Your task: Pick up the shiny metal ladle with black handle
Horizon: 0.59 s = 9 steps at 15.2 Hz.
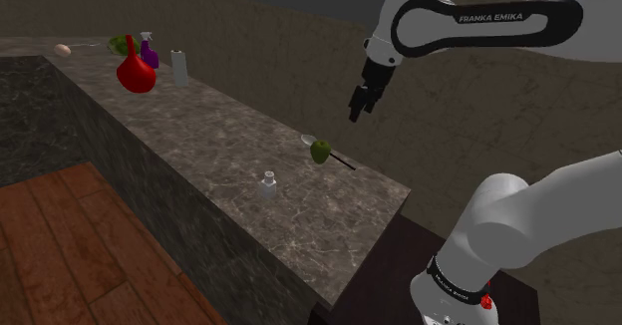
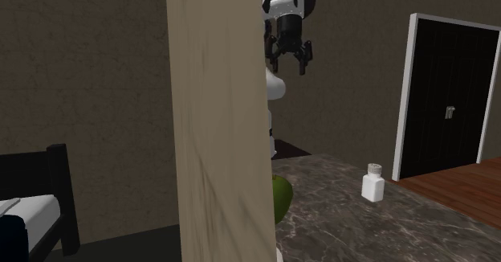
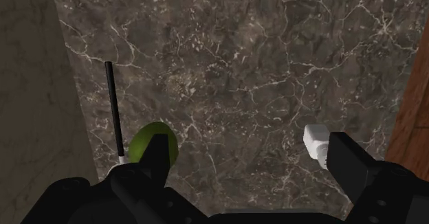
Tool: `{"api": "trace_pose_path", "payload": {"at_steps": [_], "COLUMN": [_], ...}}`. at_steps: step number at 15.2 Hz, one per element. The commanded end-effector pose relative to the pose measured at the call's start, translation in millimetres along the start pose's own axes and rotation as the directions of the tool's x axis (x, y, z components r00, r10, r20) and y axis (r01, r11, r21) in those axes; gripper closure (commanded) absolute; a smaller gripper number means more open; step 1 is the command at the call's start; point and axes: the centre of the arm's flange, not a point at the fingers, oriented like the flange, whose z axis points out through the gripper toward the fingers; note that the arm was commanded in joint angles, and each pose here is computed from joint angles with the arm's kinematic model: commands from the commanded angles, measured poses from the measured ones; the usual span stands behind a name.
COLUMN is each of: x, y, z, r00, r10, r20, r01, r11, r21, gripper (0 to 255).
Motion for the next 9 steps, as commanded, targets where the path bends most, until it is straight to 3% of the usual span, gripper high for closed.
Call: {"api": "trace_pose_path", "payload": {"at_steps": [1, 9], "x": [15, 62], "y": [16, 71], "z": [19, 97], "r00": [1.000, 1.000], "r10": [0.000, 0.002], "r20": [0.000, 0.006], "r01": [0.000, -0.002], "r11": [1.000, 1.000], "r21": [0.001, 0.010], "gripper": [0, 0]}}
